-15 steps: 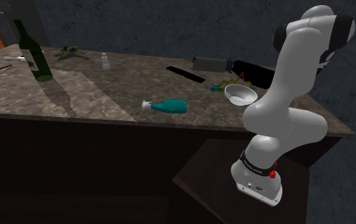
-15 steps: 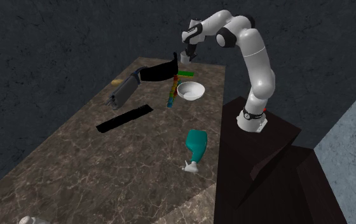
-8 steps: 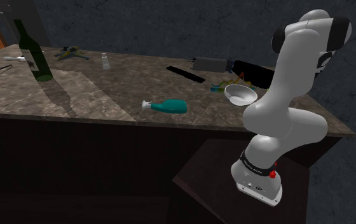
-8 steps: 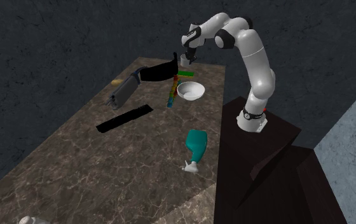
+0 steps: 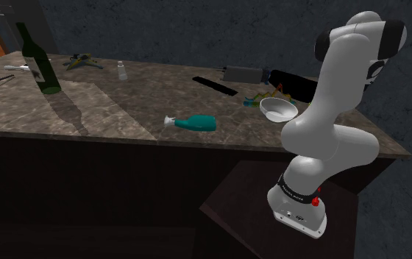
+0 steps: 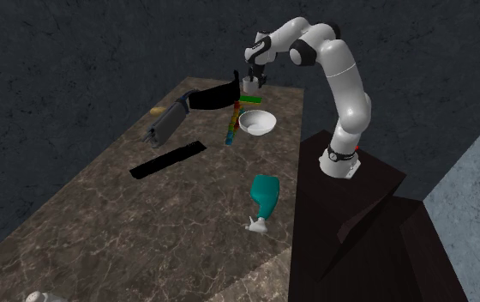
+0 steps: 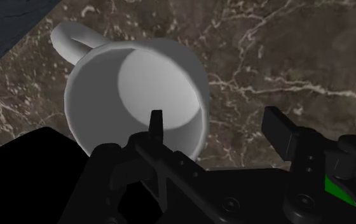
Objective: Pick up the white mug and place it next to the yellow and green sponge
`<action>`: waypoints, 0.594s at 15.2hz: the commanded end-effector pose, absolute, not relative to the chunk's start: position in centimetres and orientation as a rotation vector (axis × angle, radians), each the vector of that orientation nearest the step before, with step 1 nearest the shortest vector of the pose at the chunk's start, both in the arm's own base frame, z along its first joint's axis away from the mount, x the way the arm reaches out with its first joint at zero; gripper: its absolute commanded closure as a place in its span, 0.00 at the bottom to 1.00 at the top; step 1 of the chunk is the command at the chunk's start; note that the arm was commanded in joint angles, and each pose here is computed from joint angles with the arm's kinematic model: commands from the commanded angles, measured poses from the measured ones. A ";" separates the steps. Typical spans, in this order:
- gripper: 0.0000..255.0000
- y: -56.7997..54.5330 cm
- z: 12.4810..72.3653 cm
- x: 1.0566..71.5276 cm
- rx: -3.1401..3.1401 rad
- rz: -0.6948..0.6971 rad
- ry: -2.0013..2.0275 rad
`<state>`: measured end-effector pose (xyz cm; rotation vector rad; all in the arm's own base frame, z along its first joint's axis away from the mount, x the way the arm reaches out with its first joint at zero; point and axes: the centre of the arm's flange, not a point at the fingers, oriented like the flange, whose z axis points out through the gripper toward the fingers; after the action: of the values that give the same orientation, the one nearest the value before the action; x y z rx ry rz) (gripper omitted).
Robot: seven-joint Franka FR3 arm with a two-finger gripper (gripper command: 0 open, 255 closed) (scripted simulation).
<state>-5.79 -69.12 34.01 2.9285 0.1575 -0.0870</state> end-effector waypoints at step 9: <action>0.00 -68.1 38.9 -5.6 2.928 -0.087 0.157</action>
<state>-5.57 -68.07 38.69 2.9275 0.1573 -0.0866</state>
